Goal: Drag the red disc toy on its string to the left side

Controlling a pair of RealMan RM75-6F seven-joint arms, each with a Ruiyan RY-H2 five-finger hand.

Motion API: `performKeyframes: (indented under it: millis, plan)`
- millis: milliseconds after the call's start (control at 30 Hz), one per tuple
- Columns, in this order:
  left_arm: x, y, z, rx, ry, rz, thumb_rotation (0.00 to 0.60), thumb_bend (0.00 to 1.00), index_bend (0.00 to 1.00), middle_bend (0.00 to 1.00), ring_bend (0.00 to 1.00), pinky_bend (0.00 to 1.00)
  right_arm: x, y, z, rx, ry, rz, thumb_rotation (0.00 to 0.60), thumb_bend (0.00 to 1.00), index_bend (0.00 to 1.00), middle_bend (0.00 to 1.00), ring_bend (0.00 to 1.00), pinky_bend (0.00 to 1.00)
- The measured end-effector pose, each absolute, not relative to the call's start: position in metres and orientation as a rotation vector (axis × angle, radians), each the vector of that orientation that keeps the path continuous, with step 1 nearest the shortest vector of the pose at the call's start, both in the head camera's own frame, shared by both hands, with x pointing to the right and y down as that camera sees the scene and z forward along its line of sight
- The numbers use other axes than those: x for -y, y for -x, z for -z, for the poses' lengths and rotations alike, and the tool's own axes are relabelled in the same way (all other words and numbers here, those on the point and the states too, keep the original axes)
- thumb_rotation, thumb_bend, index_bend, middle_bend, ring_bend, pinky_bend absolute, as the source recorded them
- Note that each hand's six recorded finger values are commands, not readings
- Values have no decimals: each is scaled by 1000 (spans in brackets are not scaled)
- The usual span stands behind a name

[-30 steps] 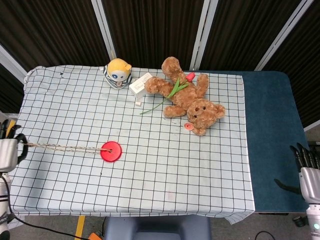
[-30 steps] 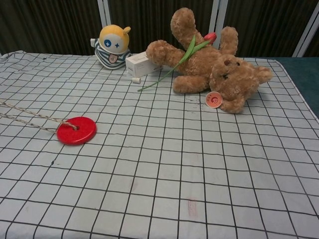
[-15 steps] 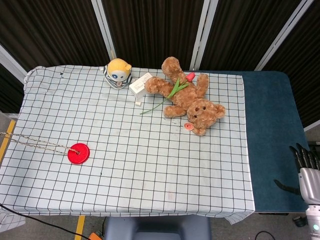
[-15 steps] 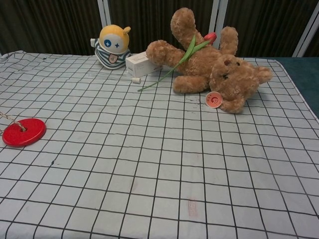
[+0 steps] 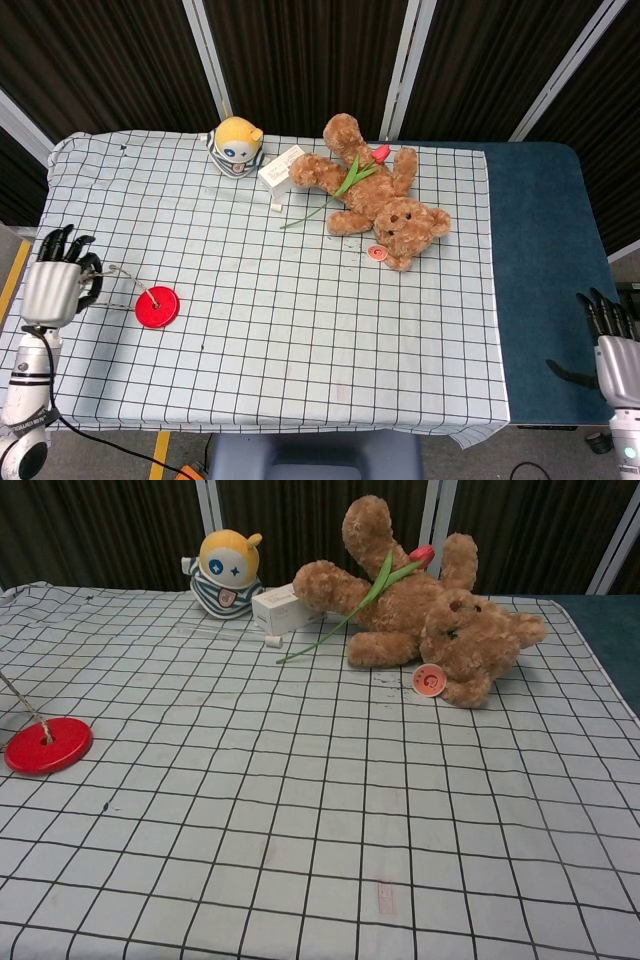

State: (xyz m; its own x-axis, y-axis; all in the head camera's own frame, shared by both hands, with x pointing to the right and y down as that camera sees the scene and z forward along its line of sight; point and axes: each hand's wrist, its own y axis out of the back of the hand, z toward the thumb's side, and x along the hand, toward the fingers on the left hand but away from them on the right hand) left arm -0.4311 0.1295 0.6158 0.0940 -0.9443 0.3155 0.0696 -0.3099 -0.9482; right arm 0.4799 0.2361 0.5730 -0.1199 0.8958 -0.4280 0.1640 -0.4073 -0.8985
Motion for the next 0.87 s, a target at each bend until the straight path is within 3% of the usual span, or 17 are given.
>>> performKeyframes:
  millis: [233,600,867]
  plan:
    - [-144,408,-637,-832,1698,1440,600,280,0,0,0,0,-235,-484,-574,1201,1557,-1588,600,29,0,0,0,0]
    - [-153,413,-603,-936,1695,1358,600,285,0,0,0,0,-235,-483,-571,1215,1562,-1567,600,29,0,0,0,0]
    - [-190,447,-585,-987,1572,1385,600,295,0,0,0,0,-243,-484,-563,1226,1549,-1554,600,29,0,0,0,0]
